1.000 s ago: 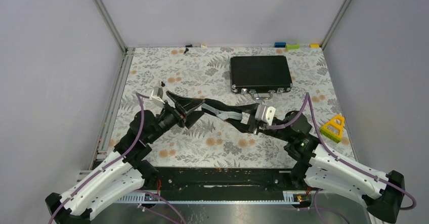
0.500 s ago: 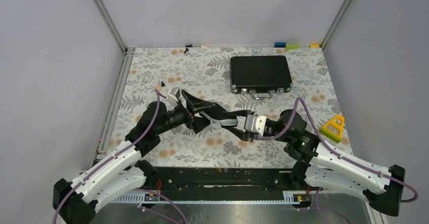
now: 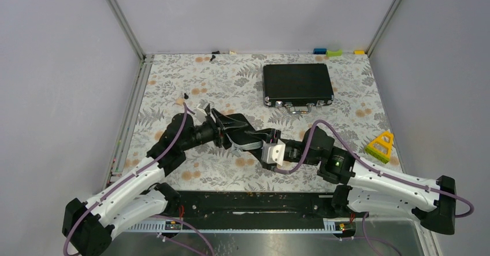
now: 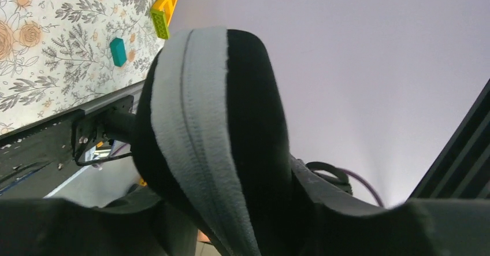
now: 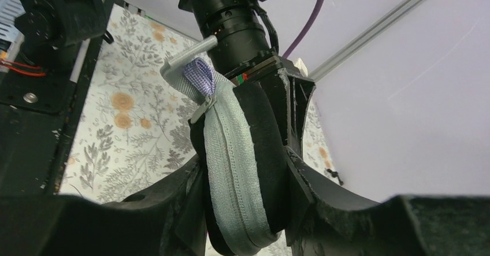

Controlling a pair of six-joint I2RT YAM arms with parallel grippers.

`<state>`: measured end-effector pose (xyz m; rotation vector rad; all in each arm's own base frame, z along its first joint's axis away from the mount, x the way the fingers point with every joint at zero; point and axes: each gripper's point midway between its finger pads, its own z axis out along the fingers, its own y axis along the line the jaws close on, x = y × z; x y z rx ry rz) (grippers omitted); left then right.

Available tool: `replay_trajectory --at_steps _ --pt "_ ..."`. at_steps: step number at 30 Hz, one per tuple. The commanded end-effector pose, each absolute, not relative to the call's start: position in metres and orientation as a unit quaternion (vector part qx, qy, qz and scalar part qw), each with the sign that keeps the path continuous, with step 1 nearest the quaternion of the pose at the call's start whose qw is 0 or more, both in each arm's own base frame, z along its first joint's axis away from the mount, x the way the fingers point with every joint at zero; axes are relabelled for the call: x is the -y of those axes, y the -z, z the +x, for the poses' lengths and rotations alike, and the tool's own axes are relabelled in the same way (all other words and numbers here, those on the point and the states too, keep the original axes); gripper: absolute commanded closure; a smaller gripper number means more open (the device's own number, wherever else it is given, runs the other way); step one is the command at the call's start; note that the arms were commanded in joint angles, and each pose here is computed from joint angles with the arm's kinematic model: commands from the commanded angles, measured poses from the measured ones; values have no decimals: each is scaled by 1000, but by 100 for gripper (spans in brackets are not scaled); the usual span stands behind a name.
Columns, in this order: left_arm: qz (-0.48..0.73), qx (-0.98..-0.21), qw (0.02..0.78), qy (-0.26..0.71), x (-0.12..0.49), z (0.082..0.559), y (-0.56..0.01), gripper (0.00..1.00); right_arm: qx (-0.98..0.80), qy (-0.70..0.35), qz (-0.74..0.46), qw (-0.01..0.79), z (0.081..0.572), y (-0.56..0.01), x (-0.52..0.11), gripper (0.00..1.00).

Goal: Open the umbrella

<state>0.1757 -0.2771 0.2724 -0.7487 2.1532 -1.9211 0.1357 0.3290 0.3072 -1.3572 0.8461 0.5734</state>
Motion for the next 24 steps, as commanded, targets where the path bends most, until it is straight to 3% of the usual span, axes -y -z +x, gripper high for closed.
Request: replay_trajectory --at_steps 1,7,10,17,24 --pt "-222 -671 125 696 269 180 -318 65 -362 -240 -566 700 140 -339 -327 87" --pt "-238 -636 174 713 252 198 -333 96 -405 -254 -546 688 142 -318 -322 40" --pt "-241 -612 216 721 240 212 -345 100 -434 -277 -527 676 140 -306 -318 3" --pt "-184 -542 384 725 204 240 -391 100 -525 -361 -419 647 137 -282 -303 1" --pt "-1 -416 477 774 195 210 -448 100 -585 -436 -280 623 144 -289 -299 18"
